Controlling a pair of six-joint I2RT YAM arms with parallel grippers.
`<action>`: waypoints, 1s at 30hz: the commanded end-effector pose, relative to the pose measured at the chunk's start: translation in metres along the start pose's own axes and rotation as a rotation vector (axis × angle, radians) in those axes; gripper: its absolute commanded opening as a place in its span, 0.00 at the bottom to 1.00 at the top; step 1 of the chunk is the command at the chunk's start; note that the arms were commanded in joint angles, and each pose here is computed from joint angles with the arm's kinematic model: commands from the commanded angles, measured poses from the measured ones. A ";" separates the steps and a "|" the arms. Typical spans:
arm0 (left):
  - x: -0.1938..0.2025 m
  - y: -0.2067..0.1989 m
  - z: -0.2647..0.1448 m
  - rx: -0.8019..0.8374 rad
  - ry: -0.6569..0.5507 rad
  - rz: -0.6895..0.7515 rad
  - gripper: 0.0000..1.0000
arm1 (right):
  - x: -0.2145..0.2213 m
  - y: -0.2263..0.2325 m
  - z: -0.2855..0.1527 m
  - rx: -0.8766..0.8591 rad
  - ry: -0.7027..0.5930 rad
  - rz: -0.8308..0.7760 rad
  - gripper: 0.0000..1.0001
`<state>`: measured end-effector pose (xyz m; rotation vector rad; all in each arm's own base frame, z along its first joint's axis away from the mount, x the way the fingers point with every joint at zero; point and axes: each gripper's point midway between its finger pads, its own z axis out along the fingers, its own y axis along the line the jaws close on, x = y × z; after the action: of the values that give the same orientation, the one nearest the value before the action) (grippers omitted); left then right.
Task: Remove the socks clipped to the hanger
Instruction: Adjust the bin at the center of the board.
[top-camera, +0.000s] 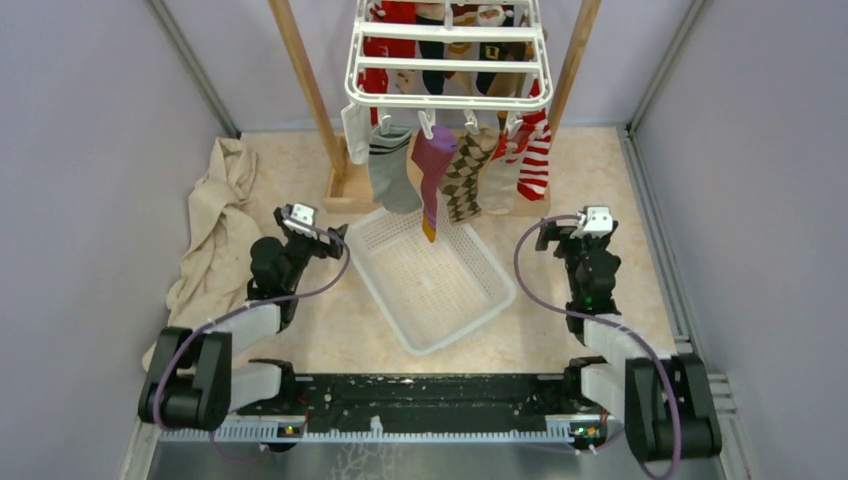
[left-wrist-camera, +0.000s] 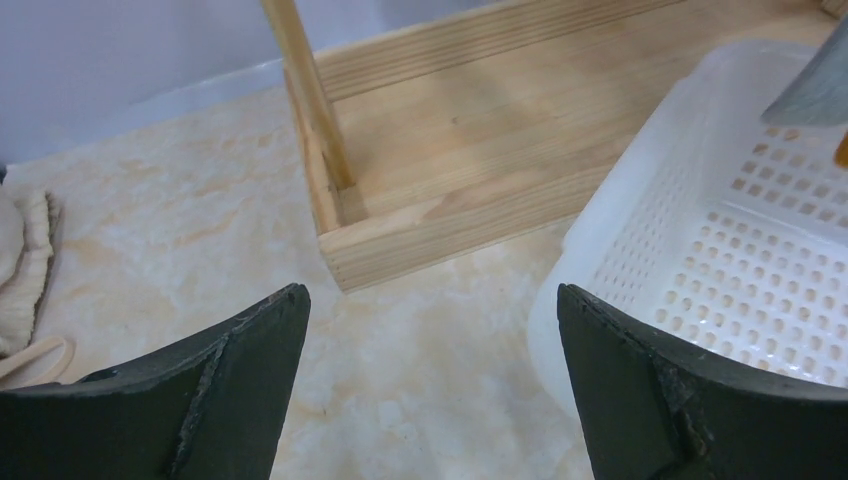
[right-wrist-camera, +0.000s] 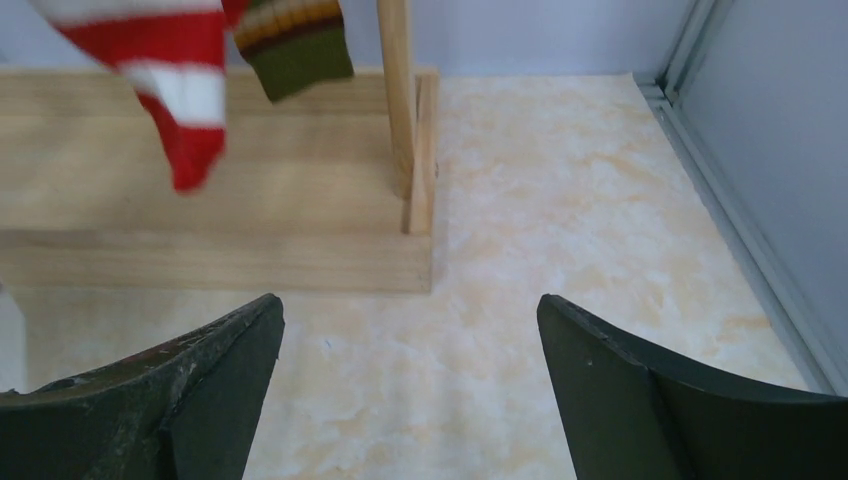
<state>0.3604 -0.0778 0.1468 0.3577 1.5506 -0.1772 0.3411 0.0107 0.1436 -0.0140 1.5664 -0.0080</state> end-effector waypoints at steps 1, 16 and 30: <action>-0.030 -0.012 0.001 0.042 0.019 -0.057 0.99 | -0.048 0.018 0.004 -0.056 0.004 0.156 0.98; -0.157 -0.035 -0.027 0.093 0.054 -0.353 0.99 | -0.183 0.078 -0.055 -0.366 0.114 0.435 0.98; -0.152 0.000 -0.065 -0.225 0.010 -0.702 0.99 | -0.070 0.060 -0.041 -0.145 0.539 0.467 0.93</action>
<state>0.2857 -0.0914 0.3413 -0.1075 1.5162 -0.5593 0.2986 0.0809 0.2417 0.1991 1.9751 0.5781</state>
